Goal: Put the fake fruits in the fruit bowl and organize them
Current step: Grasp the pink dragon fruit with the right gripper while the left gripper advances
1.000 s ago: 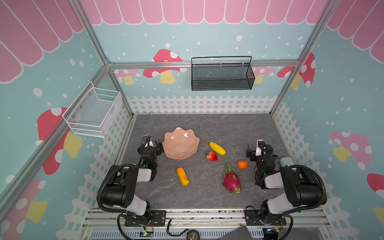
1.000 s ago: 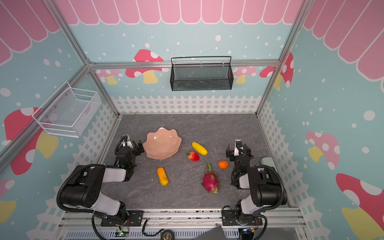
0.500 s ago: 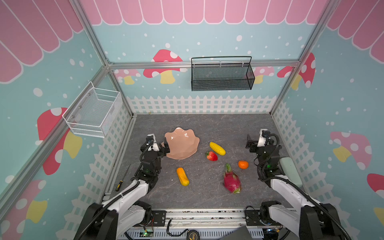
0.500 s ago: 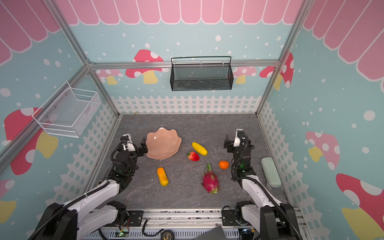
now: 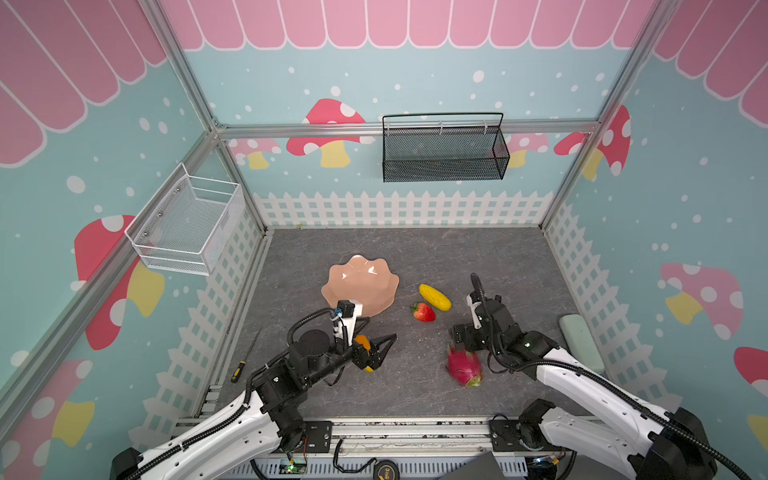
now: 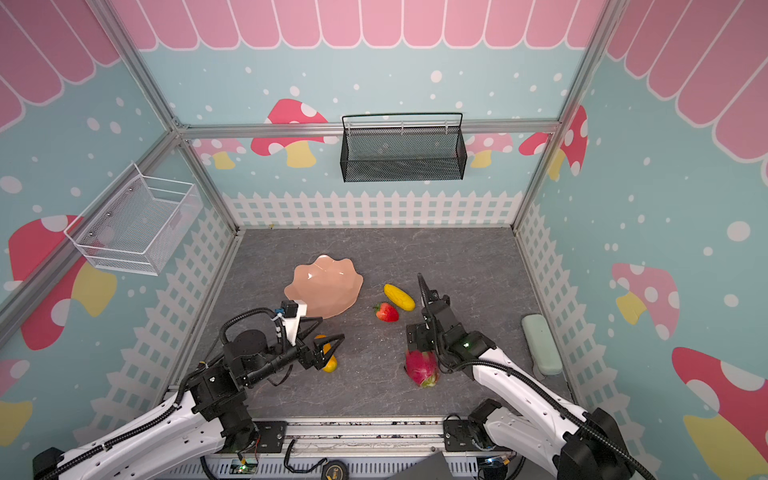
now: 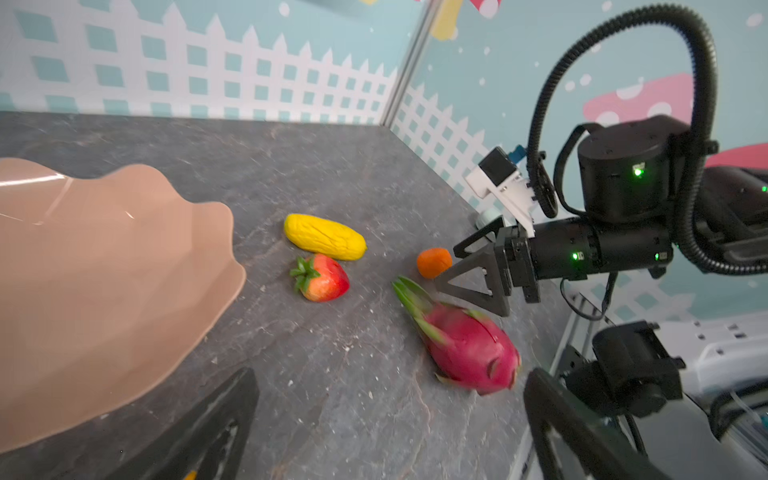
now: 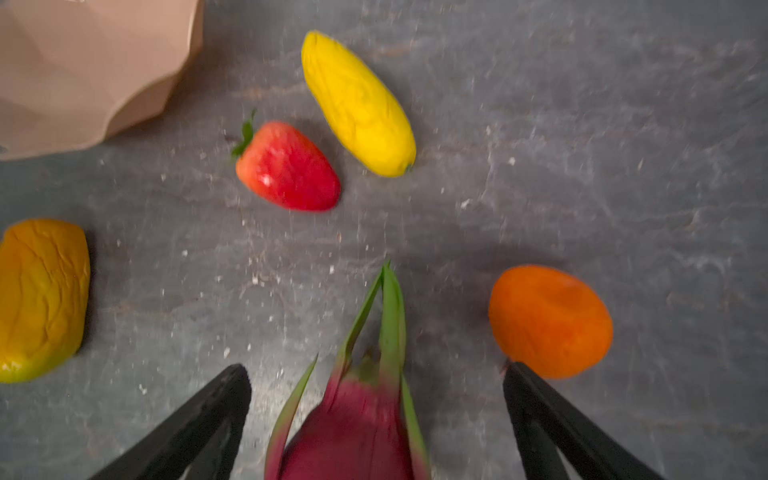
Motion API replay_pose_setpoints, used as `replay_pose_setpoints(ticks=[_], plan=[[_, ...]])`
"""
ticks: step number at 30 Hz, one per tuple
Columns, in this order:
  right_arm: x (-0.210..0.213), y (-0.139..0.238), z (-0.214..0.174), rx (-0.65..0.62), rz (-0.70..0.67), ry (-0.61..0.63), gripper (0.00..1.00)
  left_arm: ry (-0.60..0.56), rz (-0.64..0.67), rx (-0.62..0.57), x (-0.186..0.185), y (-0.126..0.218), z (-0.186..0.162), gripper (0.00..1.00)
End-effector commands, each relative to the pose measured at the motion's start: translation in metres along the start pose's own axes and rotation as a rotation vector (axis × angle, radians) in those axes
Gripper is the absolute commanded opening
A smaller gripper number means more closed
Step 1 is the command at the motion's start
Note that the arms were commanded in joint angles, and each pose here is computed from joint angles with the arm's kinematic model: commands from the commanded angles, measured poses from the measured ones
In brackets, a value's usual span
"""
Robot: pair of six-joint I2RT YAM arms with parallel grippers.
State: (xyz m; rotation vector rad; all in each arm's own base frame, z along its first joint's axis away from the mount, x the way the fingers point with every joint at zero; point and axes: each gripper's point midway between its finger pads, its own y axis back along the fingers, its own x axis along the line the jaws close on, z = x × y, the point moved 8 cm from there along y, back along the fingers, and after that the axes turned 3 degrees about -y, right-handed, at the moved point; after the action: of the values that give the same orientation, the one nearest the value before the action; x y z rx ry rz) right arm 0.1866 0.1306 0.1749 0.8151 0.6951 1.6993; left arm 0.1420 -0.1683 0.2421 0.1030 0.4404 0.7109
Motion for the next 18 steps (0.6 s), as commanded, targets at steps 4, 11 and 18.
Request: replay_pose_setpoints(ticks=[4,11,18], plan=[[0.013,0.012,-0.022,0.154,-0.123,-0.029,0.98,0.003,-0.037,0.087,-0.004,-0.007,-0.011,0.99],[0.009,0.014,-0.041,0.234,-0.256,-0.004,0.98,-0.05,-0.158,0.162,-0.021,-0.017,-0.015,0.99],[0.016,-0.003,-0.048,0.272,-0.211,0.033,0.98,-0.071,-0.159,0.21,-0.023,-0.019,-0.02,1.0]])
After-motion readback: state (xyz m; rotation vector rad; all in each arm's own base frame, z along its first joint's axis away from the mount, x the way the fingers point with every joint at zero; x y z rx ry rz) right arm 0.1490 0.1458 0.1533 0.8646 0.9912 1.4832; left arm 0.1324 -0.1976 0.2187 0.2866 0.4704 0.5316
